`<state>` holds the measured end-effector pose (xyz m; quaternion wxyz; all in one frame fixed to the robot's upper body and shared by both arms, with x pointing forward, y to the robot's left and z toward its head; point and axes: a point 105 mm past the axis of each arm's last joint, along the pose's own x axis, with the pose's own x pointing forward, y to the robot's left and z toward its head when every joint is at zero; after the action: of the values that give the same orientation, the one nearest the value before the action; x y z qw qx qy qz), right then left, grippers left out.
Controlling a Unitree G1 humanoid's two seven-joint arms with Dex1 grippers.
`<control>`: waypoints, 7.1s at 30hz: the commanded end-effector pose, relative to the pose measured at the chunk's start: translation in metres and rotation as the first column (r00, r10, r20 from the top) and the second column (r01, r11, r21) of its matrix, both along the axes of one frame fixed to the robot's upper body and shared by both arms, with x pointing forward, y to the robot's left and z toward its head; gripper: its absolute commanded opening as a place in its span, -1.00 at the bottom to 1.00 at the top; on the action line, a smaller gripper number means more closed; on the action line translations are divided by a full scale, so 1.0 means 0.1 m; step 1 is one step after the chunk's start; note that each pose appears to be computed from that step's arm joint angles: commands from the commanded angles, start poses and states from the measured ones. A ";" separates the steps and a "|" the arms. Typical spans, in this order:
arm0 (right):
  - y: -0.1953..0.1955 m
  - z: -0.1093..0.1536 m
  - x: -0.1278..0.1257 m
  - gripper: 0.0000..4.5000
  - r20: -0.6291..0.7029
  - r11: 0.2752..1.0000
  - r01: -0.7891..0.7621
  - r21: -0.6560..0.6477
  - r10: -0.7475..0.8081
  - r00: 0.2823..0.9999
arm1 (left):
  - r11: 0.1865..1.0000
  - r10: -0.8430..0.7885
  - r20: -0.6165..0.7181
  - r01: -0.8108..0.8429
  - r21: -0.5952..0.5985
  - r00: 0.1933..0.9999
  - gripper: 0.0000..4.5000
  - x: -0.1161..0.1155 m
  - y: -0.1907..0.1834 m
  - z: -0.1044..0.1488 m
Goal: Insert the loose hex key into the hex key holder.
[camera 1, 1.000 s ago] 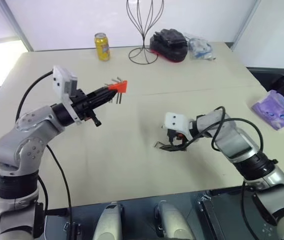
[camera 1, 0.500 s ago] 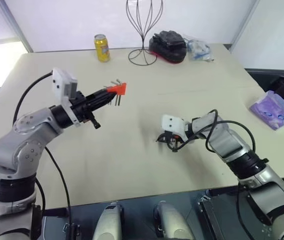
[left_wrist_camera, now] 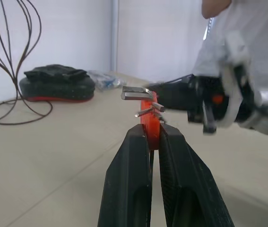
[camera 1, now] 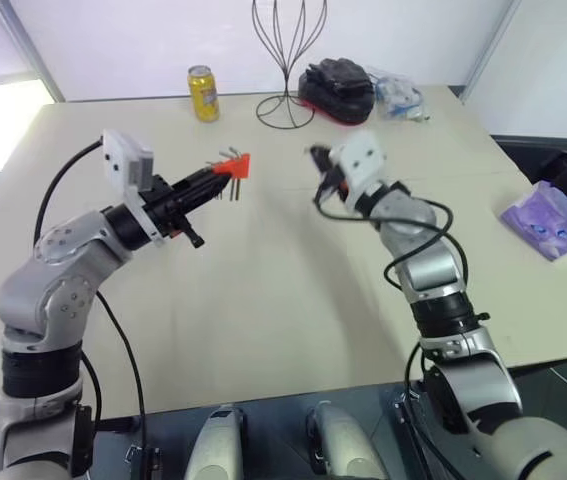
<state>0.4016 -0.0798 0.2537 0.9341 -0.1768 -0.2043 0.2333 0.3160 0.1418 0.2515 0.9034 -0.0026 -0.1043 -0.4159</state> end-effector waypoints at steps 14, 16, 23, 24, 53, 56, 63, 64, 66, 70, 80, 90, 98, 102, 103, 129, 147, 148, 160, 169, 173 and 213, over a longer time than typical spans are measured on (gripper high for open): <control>0.54 0.94 -0.59 -0.97 0.287 0.858 -0.381 0.343 0.291 0.913 | 0.998 -0.004 0.105 0.011 -0.057 0.994 -1.00 0.11 -0.24 0.21; 0.59 0.95 -0.60 -0.97 0.288 0.851 -0.397 0.344 0.306 0.907 | 0.998 -0.006 0.111 0.013 -0.065 0.994 -1.00 0.12 -0.26 0.23; 0.67 0.94 -0.62 -0.97 0.286 0.842 -0.419 0.339 0.332 0.899 | 0.996 -0.010 0.122 0.021 -0.089 0.992 -1.00 0.12 -0.31 0.28; 0.68 0.93 -0.62 -0.97 0.284 0.842 -0.421 0.338 0.335 0.898 | 0.995 -0.011 0.123 0.023 -0.094 0.992 -1.00 0.12 -0.32 0.29; 0.66 0.88 -0.54 -0.97 0.267 0.858 -0.394 0.331 0.315 0.911 | 0.991 -0.021 0.133 0.038 -0.127 0.991 -1.00 0.10 -0.35 0.34; 0.65 0.87 -0.53 -0.97 0.269 0.859 -0.392 0.329 0.312 0.911 | 0.991 -0.022 0.134 0.039 -0.127 0.991 -1.00 0.09 -0.35 0.34; 0.65 0.87 -0.52 -0.97 0.271 0.861 -0.388 0.329 0.308 0.912 | 0.991 -0.024 0.135 0.041 -0.129 0.991 -1.00 0.09 -0.35 0.35; 0.65 0.88 -0.52 -0.97 0.272 0.861 -0.389 0.329 0.308 0.912 | 0.991 -0.024 0.135 0.042 -0.130 0.991 -1.00 0.09 -0.36 0.35; 0.65 0.87 -0.52 -0.97 0.272 0.860 -0.389 0.329 0.309 0.912 | 0.990 -0.023 0.135 0.041 -0.132 0.991 -1.00 0.10 -0.35 0.35; 0.67 0.88 -0.53 -0.97 0.274 0.859 -0.395 0.327 0.314 0.909 | 0.990 -0.022 0.136 0.041 -0.135 0.990 -1.00 0.10 -0.36 0.36; 0.69 0.86 -0.54 -0.97 0.272 0.857 -0.400 0.324 0.321 0.907 | 0.989 -0.023 0.141 0.043 -0.140 0.990 -1.00 0.10 -0.36 0.38; 0.68 0.86 -0.55 -0.97 0.271 0.858 -0.398 0.324 0.319 0.908 | 0.988 -0.021 0.141 0.042 -0.149 0.990 -1.00 0.10 -0.36 0.39; 0.68 0.87 -0.55 -0.12 0.275 0.861 -0.397 0.318 0.317 0.908 | 0.987 -0.014 0.147 0.036 -0.155 0.989 -1.00 0.11 -0.35 0.40; 0.69 0.85 -0.57 0.86 0.266 0.861 -0.407 0.306 0.333 0.905 | 0.987 -0.010 0.148 0.034 -0.156 0.989 -1.00 0.11 -0.34 0.41; 0.68 0.85 -0.58 0.98 0.266 0.862 -0.409 0.298 0.337 0.903 | 0.987 -0.009 0.149 0.033 -0.157 0.989 -1.00 0.11 -0.34 0.41; 0.03 0.05 -0.75 0.98 -0.258 0.810 -0.538 0.235 0.585 0.769 | 0.984 -0.045 0.112 0.064 -0.169 0.993 -1.00 0.11 -0.37 0.39; -0.55 -0.23 -1.40 0.98 -0.474 0.707 -0.545 -0.450 0.328 0.817 | 0.965 -0.168 -0.207 0.118 -0.235 0.964 -1.00 0.04 -0.65 -0.52; -0.56 -0.26 -1.40 0.98 -0.475 0.706 -0.541 -0.458 0.319 0.820 | 0.961 -0.175 -0.224 0.117 -0.251 0.959 -1.00 0.04 -0.67 -0.56; -0.65 -0.24 -1.34 0.98 -0.437 0.715 -0.468 -0.519 0.248 0.865 | 0.916 -0.309 -0.406 0.154 -0.372 0.860 -1.00 -0.02 -1.07 -0.95; -0.67 -0.24 -1.39 0.98 -0.433 0.723 -0.451 -0.523 0.230 0.871 | 0.925 -0.300 -0.535 0.103 -0.366 0.790 -1.00 -0.02 -1.18 -1.26; -0.65 -0.25 -1.39 0.98 -0.430 0.727 -0.447 -0.522 0.228 0.874 | 0.931 -0.275 -0.574 0.064 -0.359 0.771 -1.00 0.02 -1.16 -1.35; -0.97 -0.42 -1.17 1.00 -0.526 0.633 -0.502 -0.589 0.171 0.833 | 0.990 -0.058 -0.309 0.095 0.105 0.949 0.99 -0.17 0.06 -0.67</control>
<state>0.2844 -0.1718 0.2038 0.7581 -0.4028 0.0839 0.5060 0.3085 0.1532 0.1723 0.9047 -0.0360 0.0809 -0.4167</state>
